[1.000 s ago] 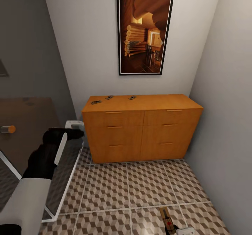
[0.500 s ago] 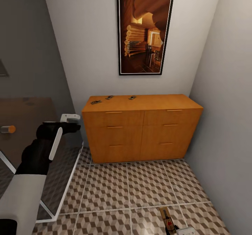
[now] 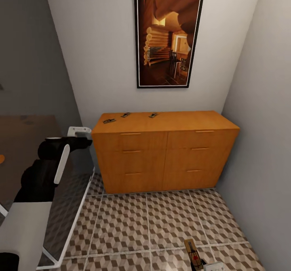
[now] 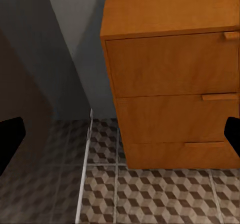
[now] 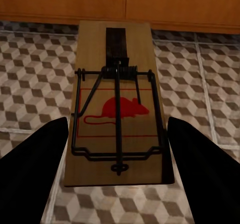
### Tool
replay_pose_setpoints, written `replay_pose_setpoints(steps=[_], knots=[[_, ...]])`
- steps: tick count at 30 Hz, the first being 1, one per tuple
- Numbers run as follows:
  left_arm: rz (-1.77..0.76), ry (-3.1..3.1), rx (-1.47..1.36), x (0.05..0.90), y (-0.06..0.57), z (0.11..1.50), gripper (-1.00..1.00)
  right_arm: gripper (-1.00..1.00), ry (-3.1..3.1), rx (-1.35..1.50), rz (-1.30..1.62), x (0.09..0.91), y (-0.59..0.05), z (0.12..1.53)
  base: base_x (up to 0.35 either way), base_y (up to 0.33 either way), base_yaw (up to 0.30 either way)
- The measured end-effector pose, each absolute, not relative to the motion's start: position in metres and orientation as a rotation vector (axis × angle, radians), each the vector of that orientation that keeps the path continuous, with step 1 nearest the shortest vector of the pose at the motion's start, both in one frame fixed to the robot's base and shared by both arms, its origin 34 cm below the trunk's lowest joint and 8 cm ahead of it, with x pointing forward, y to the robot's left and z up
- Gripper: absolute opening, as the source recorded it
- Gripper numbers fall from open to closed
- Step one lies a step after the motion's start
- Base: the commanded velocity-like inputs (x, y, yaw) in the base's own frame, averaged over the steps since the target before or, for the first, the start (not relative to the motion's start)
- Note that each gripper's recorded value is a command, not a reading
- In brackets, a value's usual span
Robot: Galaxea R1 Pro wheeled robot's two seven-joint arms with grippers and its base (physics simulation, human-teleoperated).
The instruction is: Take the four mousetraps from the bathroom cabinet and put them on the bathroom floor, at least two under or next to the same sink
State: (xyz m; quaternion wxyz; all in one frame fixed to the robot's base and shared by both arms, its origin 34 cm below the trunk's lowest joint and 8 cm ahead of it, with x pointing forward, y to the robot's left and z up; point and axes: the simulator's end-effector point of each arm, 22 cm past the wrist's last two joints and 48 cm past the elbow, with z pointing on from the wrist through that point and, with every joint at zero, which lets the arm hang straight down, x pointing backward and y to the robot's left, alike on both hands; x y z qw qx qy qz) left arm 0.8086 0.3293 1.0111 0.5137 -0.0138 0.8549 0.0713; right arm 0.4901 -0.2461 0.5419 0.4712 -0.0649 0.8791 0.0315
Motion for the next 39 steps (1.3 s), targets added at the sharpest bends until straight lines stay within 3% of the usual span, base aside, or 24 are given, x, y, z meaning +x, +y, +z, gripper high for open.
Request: replay_pose_setpoints(steps=[31, 39], knots=[[0.17, 1.959, -0.028, 0.804, 0.326, 1.051, 1.0, -1.0, 2.153, -0.16, 0.081, 0.49, -0.244, 0.542, 0.004, 0.0, 0.0], [0.169, 1.96, -0.03, 0.804, 0.326, 1.051, 1.0, -1.0, 2.153, -0.159, 0.079, 0.49, -0.245, 0.542, 0.226, 0.0, 0.0]])
